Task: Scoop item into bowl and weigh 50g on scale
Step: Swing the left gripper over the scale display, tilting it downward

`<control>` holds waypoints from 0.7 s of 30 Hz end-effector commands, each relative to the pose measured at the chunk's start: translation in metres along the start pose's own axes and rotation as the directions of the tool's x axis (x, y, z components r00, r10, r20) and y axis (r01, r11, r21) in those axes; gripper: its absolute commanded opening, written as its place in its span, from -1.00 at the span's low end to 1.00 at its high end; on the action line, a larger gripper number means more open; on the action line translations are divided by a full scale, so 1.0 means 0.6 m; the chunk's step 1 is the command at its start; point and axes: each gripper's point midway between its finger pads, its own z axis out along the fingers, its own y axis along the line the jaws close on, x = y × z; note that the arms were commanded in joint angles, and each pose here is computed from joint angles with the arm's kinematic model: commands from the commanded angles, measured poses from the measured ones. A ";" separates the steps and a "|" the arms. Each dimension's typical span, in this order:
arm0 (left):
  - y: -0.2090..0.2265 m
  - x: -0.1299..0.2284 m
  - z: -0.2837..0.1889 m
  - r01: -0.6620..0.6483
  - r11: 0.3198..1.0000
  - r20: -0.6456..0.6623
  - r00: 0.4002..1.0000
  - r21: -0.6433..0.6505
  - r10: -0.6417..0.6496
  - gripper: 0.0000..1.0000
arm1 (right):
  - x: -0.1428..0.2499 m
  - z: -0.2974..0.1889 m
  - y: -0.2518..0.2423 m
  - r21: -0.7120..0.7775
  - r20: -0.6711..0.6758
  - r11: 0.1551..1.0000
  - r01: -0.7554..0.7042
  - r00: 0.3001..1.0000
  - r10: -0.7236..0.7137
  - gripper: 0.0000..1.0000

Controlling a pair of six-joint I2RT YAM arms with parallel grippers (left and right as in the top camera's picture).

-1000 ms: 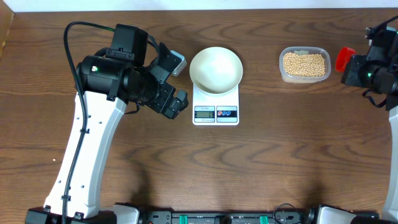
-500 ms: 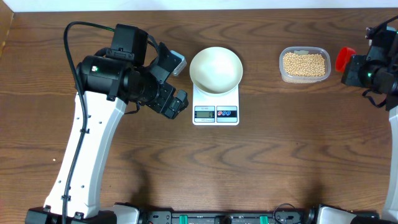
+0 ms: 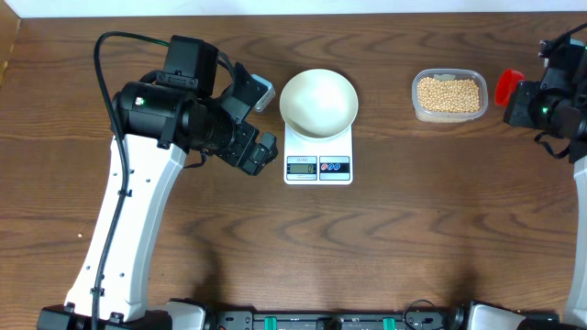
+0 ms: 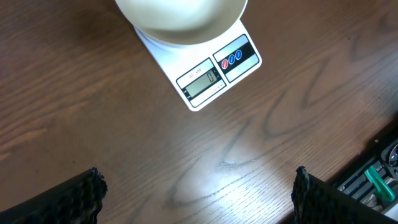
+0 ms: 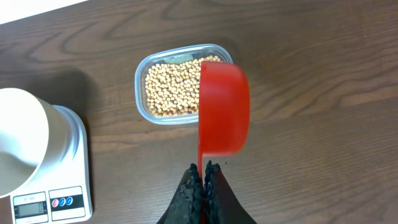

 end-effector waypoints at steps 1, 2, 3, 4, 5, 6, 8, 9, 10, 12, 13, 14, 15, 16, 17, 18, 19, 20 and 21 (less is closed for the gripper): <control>-0.009 -0.005 -0.012 0.000 1.000 0.026 1.000 0.009 0.000 0.96 | -0.011 -0.007 0.005 -0.004 0.018 1.000 0.018 1.000 -0.018 -0.98; -0.009 -0.005 -0.012 0.001 1.000 0.026 1.000 0.009 -0.001 0.96 | -0.011 -0.007 0.005 -0.004 0.018 1.000 0.018 1.000 -0.018 -0.98; -0.009 -0.005 -0.012 0.001 1.000 0.026 1.000 0.009 -0.001 0.96 | -0.011 -0.007 0.005 -0.003 0.018 1.000 0.018 1.000 -0.018 -0.98; -0.009 -0.005 -0.012 0.000 1.000 0.027 1.000 0.011 0.000 0.96 | -0.011 -0.007 0.005 -0.003 0.018 1.000 0.018 1.000 -0.018 -0.98; -0.011 -0.007 -0.012 -0.002 1.000 0.030 1.000 0.016 0.001 0.95 | -0.011 -0.007 0.005 -0.003 0.018 1.000 0.018 1.000 -0.018 -0.98; -0.011 -0.008 -0.012 -0.004 1.000 0.034 0.999 0.015 0.003 0.96 | -0.011 -0.007 0.005 -0.003 0.018 1.000 0.018 1.000 -0.018 -0.98; -0.010 -0.010 -0.012 -0.006 1.000 0.038 0.999 0.014 0.006 0.96 | -0.011 -0.007 0.005 -0.003 0.018 1.000 0.018 1.000 -0.018 -0.98; -0.010 -0.010 -0.012 -0.006 1.000 0.038 0.999 0.014 0.006 0.96 | -0.011 -0.007 0.005 -0.003 0.018 1.000 0.018 1.000 -0.018 -0.98; -0.010 -0.010 -0.012 -0.006 1.000 0.038 0.999 0.014 0.005 0.96 | -0.011 -0.007 0.005 -0.003 0.018 1.000 0.018 1.000 -0.018 -0.98; -0.014 -0.011 -0.011 -0.012 1.000 0.037 0.999 0.016 0.011 0.96 | -0.011 -0.007 0.005 -0.003 0.018 1.000 0.018 1.000 -0.018 -0.98; -0.017 -0.011 -0.010 -0.018 1.000 0.036 0.999 0.019 0.017 0.96 | -0.011 -0.007 0.005 -0.003 0.018 1.000 0.018 1.000 -0.018 -0.98; -0.022 -0.012 -0.009 -0.025 0.999 0.035 0.999 0.022 0.025 0.96 | -0.011 -0.007 0.005 -0.003 0.018 1.000 0.018 1.000 -0.018 -0.98; -0.026 -0.013 -0.007 -0.033 0.999 0.033 0.999 0.026 0.033 0.96 | -0.011 -0.007 0.005 -0.003 0.018 1.000 0.018 1.000 -0.018 -0.98; -0.031 -0.013 -0.006 -0.044 0.999 0.030 0.999 0.027 0.043 0.96 | -0.011 -0.007 0.005 -0.003 0.018 1.000 0.018 1.000 -0.018 -0.98; -0.034 -0.013 -0.004 -0.053 0.998 0.024 0.998 0.022 0.053 0.96 | -0.011 -0.007 0.005 -0.003 0.018 1.000 0.018 1.000 -0.018 -0.98; -0.036 -0.012 -0.003 -0.062 0.998 0.018 0.998 0.014 0.062 0.96 | -0.011 -0.007 0.005 -0.003 0.018 1.000 0.017 1.000 -0.017 -0.98; -0.038 -0.011 -0.001 -0.073 0.997 0.010 0.997 0.003 0.073 0.96 | -0.011 -0.007 0.005 -0.003 0.018 1.000 0.017 1.000 -0.017 -0.98; -0.039 -0.011 0.001 -0.084 0.996 0.002 0.996 -0.008 0.084 0.96 | -0.011 -0.007 0.005 -0.003 0.018 1.000 0.017 1.000 -0.017 -0.98; -0.041 -0.011 0.002 -0.091 0.996 -0.002 0.996 -0.014 0.091 0.96 | -0.011 -0.007 0.005 -0.003 0.018 1.000 0.017 1.000 -0.017 -0.98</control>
